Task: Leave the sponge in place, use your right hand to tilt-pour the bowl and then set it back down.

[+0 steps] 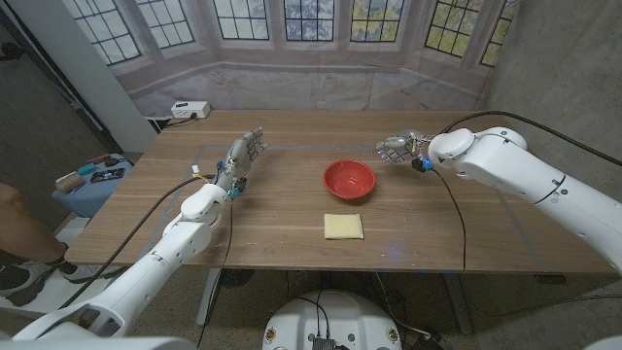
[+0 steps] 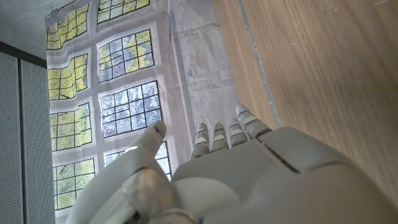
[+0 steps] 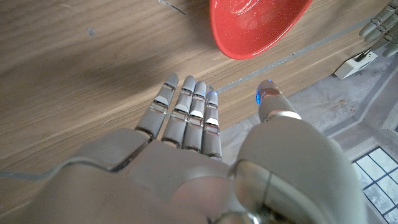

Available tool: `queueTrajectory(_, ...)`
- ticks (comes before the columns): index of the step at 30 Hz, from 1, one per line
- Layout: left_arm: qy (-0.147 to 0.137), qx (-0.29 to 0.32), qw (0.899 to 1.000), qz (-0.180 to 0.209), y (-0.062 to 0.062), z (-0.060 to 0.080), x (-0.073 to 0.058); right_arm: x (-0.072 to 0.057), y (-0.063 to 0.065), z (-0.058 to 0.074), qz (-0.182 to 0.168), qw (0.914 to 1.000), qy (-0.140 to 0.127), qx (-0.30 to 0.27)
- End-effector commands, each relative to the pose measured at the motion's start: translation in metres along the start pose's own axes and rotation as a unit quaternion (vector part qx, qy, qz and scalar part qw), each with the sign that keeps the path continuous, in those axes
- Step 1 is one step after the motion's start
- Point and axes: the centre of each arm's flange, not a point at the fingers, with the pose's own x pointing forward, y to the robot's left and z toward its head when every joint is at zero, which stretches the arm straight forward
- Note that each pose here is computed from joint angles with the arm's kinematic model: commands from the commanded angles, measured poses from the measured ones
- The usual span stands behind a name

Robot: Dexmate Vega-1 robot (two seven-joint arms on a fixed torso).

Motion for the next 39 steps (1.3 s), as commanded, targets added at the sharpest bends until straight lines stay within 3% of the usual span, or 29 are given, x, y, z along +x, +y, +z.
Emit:
queueTrajectory(1, -0.002, 0.0, 1.0, 0.0, 0.003, 0.0, -0.001, 0.003, 0.006, 0.011, -0.002, 0.9977, 0.046, -0.05)
queueTrajectory(16, -0.009, 0.002, 1.0, -0.002, 0.001, 0.005, -0.008, 0.001, 0.016, 0.012, -0.013, 0.9931, 0.084, -0.081)
queueTrajectory(29, -0.012, 0.001, 1.0, 0.002, 0.002, 0.006, -0.014, 0.009, 0.035, 0.016, -0.022, 0.9861, 0.124, -0.109)
queueTrajectory(39, -0.008, 0.0, 1.0, 0.001, 0.004, 0.004, -0.015, 0.013, 0.044, 0.019, -0.028, 0.984, 0.133, -0.115)
